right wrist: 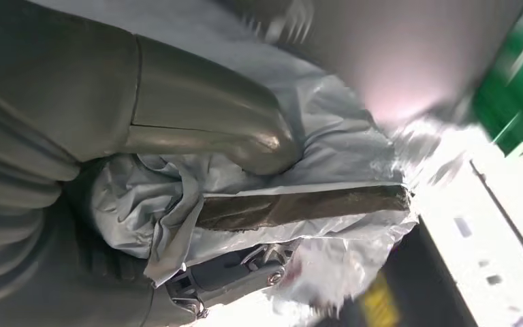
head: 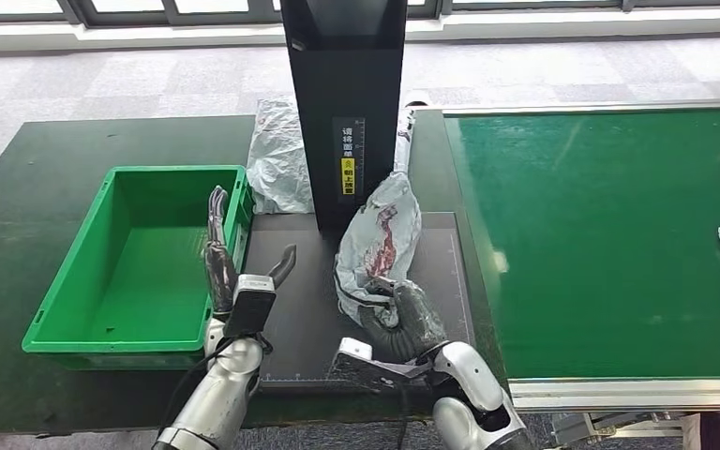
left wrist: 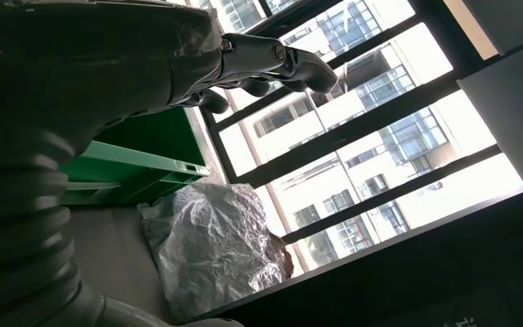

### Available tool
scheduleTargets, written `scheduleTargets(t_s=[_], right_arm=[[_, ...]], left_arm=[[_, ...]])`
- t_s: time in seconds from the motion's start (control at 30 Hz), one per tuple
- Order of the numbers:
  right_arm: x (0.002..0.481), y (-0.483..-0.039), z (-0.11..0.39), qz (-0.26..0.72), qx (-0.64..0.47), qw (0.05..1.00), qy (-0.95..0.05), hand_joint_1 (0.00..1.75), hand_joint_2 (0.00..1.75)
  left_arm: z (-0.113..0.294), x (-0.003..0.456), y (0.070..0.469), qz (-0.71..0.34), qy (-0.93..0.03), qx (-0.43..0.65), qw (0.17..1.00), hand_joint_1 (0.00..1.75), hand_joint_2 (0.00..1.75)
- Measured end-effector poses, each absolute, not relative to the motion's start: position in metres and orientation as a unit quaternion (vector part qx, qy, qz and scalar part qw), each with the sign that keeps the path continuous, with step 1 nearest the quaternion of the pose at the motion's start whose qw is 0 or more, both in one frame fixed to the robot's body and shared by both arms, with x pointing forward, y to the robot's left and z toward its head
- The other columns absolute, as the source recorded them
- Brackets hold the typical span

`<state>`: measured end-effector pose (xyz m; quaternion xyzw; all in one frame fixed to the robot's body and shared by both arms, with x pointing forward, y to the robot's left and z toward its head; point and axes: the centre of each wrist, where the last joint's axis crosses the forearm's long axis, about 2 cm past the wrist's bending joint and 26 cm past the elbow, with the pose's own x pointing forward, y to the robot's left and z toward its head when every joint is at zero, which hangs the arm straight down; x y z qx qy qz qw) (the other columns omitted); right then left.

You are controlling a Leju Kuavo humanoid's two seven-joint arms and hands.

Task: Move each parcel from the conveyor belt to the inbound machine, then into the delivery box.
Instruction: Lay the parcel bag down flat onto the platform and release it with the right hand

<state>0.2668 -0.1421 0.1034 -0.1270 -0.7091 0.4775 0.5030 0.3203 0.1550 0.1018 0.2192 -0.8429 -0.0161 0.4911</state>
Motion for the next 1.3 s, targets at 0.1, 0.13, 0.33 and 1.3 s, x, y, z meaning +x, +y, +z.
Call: scheduleTargets(t_s=[0.1,0.13,0.33,1.3], right_arm=[[0.261,-0.132,0.093,0.526,-0.060,0.527,-0.665,0.00,1.75],[0.260,-0.132,0.088,0.538,-0.048,0.537,-0.648,0.00,1.75],[0.263,-0.140,0.076,0.536,-0.058,0.565,-0.625,0.00,1.75],[0.288,-0.197,0.095,0.114,-0.082,0.501,-0.854,0.00,1.75]], left_arm=[[0.109,0.325,0.150,-0.029,-0.850,0.201,0.486,0.00,1.75],[0.111,0.326,0.148,-0.034,-0.852,0.197,0.484,0.00,1.75],[0.116,0.324,0.146,-0.063,-0.856,0.195,0.474,0.00,1.75],[0.038,0.305,0.176,-0.499,-0.641,0.101,0.575,0.07,1.75]])
